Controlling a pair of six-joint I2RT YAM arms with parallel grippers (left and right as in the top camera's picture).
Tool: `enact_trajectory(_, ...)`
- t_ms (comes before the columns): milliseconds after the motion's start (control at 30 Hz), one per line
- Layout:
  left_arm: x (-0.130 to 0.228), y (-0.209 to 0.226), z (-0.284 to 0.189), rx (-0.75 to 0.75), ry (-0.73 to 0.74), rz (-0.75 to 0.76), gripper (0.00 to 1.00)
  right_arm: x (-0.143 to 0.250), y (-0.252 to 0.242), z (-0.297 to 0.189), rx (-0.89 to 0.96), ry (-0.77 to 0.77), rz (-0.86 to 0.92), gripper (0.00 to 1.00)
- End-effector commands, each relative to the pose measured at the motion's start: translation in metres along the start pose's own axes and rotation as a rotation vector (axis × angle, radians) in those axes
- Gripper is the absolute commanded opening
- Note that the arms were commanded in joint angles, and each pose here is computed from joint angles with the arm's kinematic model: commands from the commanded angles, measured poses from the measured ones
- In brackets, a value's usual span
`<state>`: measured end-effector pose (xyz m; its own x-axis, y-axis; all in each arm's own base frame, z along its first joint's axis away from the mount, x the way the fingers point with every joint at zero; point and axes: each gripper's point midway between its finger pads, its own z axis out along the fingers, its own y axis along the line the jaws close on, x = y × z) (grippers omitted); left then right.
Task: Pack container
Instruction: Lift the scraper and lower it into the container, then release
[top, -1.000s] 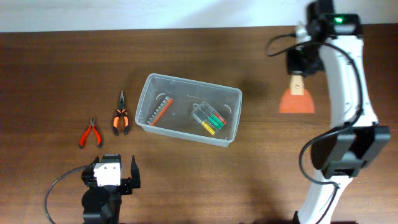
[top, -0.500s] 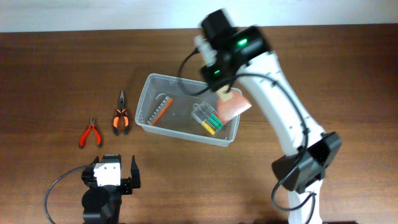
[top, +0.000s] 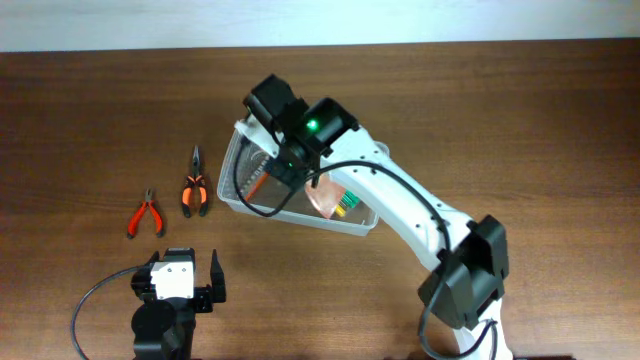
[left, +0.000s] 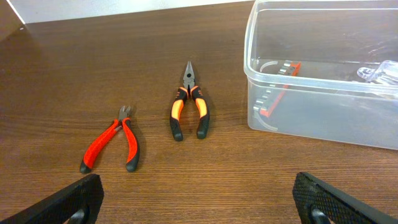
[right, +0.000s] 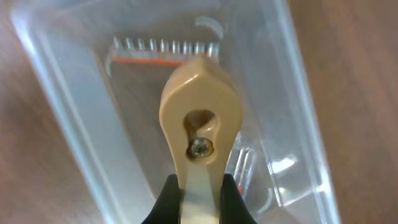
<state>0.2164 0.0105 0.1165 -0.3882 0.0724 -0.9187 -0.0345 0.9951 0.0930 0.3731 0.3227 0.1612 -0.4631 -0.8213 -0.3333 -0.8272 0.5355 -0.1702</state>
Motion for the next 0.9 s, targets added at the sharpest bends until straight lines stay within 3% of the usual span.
enact_trajectory(0, 0.001, 0.000, 0.001, -0.003, 0.000, 0.021, 0.99, 0.032, -0.012, 0.031, 0.025, 0.086, -0.016, 0.04)
enact_trajectory(267, 0.002, 0.000, 0.001, -0.003, 0.000, 0.021, 0.99, 0.079, -0.024, 0.076, 0.011, 0.194, 0.035, 0.04)
enact_trajectory(633, 0.002, 0.000, 0.001, -0.003, 0.000, 0.021, 0.99, 0.078, -0.030, 0.079, 0.013, 0.180, 0.053, 0.05)
enact_trajectory(667, 0.002, 0.000, 0.001, -0.003, 0.000, 0.021, 0.99, 0.078, -0.030, 0.079, 0.014, 0.179, 0.053, 0.09)
enact_trajectory(733, 0.002, 0.000, 0.001, -0.003, 0.000, 0.021, 0.99, 0.077, -0.030, 0.079, 0.014, 0.176, 0.053, 0.28)
enact_trajectory(800, 0.002, 0.000, 0.001, -0.003, 0.000, 0.021, 0.99, 0.076, -0.030, 0.079, 0.016, 0.173, 0.053, 0.40)
enact_trajectory(833, 0.002, 0.000, 0.001, -0.003, 0.000, 0.021, 0.99, 0.076, -0.030, 0.079, 0.016, 0.173, 0.053, 0.56)
enact_trajectory(867, 0.002, 0.000, 0.001, -0.003, 0.000, 0.021, 0.99, 0.076, -0.030, 0.079, 0.016, 0.173, 0.053, 0.61)
